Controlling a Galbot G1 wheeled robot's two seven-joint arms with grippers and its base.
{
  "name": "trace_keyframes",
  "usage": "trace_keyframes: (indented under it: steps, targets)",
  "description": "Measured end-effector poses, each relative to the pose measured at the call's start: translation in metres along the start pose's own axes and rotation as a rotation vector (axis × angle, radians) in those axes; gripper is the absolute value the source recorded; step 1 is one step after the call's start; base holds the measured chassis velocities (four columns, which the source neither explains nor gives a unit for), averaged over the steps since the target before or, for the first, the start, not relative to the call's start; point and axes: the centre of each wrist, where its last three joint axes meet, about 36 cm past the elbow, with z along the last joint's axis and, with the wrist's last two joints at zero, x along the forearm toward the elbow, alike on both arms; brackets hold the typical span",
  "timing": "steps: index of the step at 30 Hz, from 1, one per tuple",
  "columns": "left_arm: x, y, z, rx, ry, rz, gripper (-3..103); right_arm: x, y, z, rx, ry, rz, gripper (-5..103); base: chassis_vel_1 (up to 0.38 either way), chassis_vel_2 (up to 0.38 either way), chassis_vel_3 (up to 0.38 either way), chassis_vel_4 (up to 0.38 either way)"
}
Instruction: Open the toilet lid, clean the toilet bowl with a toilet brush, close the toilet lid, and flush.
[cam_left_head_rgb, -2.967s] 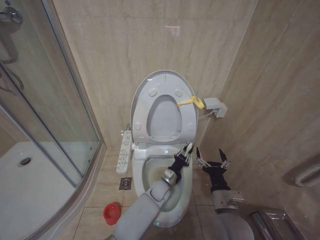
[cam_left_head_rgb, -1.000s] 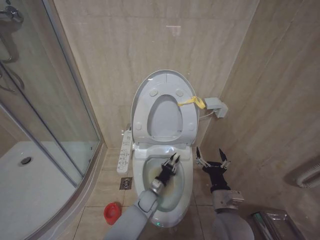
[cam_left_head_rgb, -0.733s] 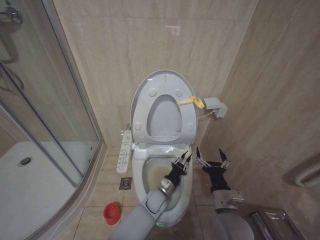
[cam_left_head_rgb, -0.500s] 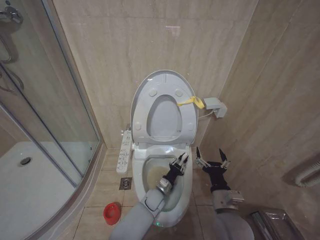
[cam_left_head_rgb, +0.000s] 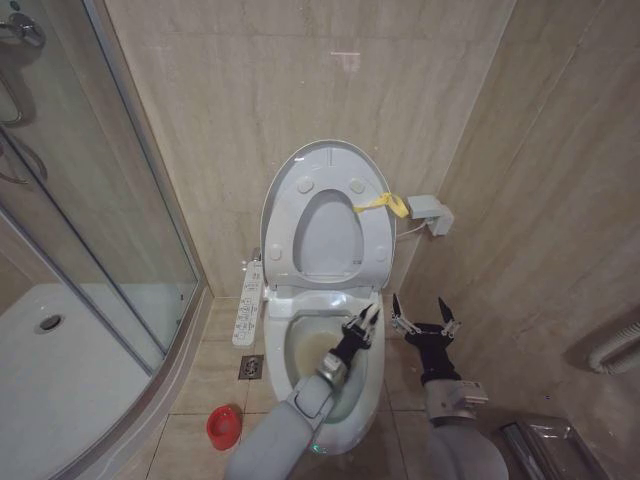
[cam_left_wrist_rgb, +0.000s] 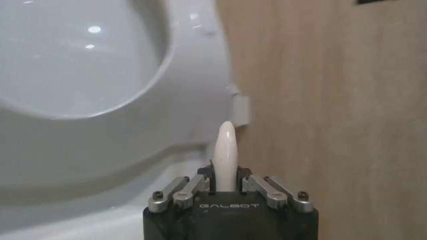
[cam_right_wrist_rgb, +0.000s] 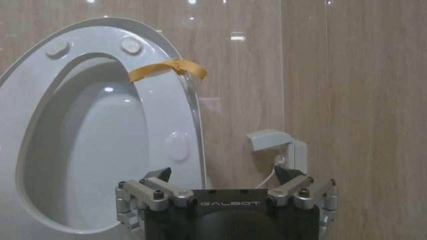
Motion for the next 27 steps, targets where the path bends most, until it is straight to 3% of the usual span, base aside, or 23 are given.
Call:
trace_keyframes:
  steps: [4, 13, 27]
  targets:
    - [0.013, 0.012, -0.002, -0.001, -0.005, -0.04, 21, 0.0, 0.0, 0.0, 0.0, 0.0, 0.0, 100, 0.0, 0.0, 0.0, 0.0]
    - [0.039, 0.029, -0.069, -0.054, -0.144, -0.066, 21, 0.0, 0.0, 0.0, 0.0, 0.0, 0.0, 100, 0.0, 0.0, 0.0, 0.0]
    - [0.078, 0.017, -0.138, -0.09, -0.235, -0.091, 21, 0.0, 0.0, 0.0, 0.0, 0.0, 0.0, 100, 0.0, 0.0, 0.0, 0.0]
